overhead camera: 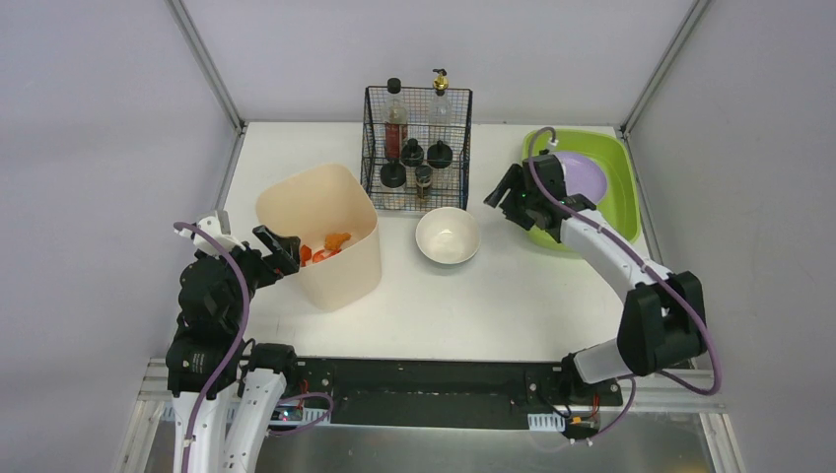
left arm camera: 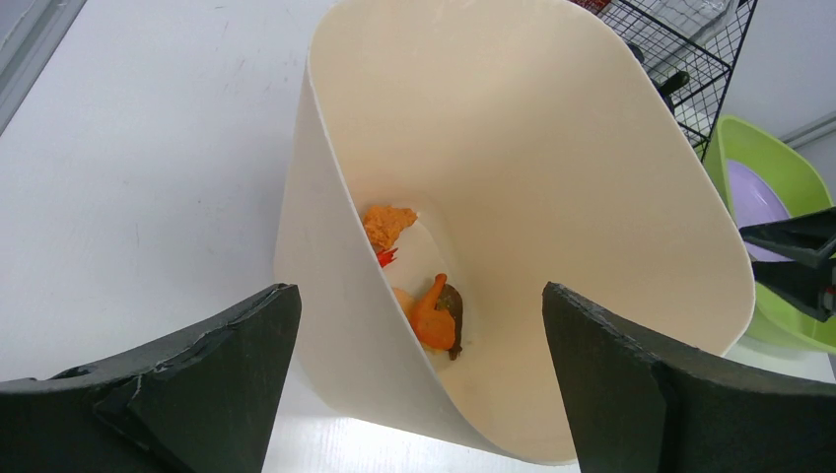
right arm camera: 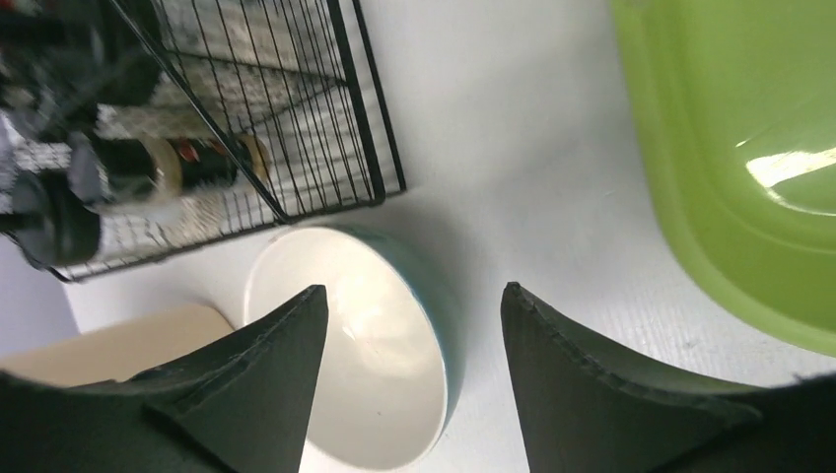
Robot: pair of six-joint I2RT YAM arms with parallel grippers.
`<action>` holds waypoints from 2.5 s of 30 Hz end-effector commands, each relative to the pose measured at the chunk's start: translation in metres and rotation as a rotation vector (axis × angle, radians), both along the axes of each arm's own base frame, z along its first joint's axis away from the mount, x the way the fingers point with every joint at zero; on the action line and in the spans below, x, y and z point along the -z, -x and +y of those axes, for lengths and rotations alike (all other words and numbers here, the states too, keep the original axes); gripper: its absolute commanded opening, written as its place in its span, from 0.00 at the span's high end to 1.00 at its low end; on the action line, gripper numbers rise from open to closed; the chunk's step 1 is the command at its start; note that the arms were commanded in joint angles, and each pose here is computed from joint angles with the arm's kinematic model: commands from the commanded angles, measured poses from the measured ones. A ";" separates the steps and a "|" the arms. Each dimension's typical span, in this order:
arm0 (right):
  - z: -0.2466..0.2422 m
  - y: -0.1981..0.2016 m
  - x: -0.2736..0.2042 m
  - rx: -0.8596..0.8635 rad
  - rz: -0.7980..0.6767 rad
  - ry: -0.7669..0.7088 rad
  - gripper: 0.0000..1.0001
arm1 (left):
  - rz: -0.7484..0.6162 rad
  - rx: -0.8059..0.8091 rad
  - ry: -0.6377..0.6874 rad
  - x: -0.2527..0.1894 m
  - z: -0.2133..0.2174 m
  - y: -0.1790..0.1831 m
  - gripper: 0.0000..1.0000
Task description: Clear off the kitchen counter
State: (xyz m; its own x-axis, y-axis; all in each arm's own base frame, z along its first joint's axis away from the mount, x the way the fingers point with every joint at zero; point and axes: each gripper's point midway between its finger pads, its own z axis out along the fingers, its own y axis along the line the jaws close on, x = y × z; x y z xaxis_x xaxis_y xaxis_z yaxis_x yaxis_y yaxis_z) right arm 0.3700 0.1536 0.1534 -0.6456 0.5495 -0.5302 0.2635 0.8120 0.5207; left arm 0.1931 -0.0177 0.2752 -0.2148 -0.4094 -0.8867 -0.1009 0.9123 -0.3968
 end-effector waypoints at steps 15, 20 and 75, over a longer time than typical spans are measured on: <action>0.046 0.033 0.076 -0.242 0.191 0.206 0.35 | -0.024 0.021 0.023 -0.006 -0.005 0.000 0.03; 0.055 0.037 0.085 -0.274 0.222 0.202 0.58 | -0.024 0.018 0.021 -0.006 -0.004 0.000 0.03; -0.136 0.025 -0.098 0.369 -0.187 0.187 1.00 | -0.025 0.029 0.029 -0.006 -0.007 0.000 0.03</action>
State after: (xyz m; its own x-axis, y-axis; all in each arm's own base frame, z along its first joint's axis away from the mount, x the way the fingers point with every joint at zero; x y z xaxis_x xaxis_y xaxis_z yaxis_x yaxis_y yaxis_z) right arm 0.3098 0.0371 0.1872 -0.5647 0.5078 -0.6506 0.4533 0.8496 0.2697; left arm 0.1926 -0.0221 0.2753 -0.2251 -0.4097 -0.8840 -0.0788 0.9120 -0.4026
